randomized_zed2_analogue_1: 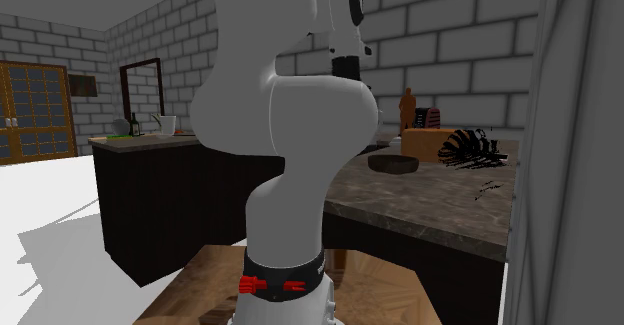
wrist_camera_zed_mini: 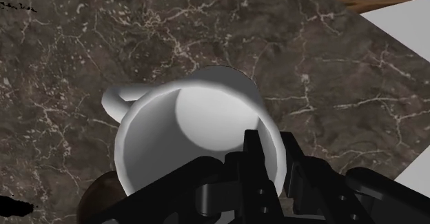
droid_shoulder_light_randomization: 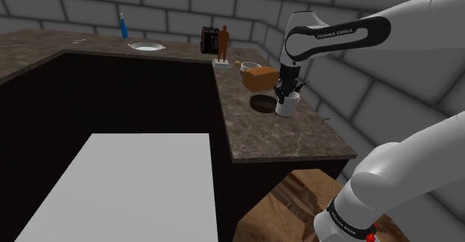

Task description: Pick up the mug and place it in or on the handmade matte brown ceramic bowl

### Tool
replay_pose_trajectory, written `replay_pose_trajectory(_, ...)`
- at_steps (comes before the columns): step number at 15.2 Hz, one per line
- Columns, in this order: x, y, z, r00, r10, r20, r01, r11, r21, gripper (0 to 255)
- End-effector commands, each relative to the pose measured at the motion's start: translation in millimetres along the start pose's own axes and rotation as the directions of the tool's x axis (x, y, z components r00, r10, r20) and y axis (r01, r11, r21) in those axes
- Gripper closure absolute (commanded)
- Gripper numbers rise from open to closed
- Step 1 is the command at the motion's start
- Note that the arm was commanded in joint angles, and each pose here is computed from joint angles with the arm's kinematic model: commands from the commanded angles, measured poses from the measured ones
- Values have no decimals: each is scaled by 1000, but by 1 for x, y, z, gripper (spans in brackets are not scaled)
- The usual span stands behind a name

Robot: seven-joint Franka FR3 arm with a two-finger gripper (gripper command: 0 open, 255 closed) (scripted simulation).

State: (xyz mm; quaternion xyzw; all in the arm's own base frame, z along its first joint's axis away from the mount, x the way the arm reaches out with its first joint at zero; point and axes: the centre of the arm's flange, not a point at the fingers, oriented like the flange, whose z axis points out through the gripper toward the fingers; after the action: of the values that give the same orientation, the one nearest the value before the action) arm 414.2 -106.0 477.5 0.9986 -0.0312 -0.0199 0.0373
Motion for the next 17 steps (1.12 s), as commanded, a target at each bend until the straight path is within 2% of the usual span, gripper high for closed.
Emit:
replay_pose_trajectory(1,16,12,-7,1000,0,1,0,1000,0,255)
replay_pose_trajectory(17,189,130,-33,1000,0,1,0,1000,0,255)
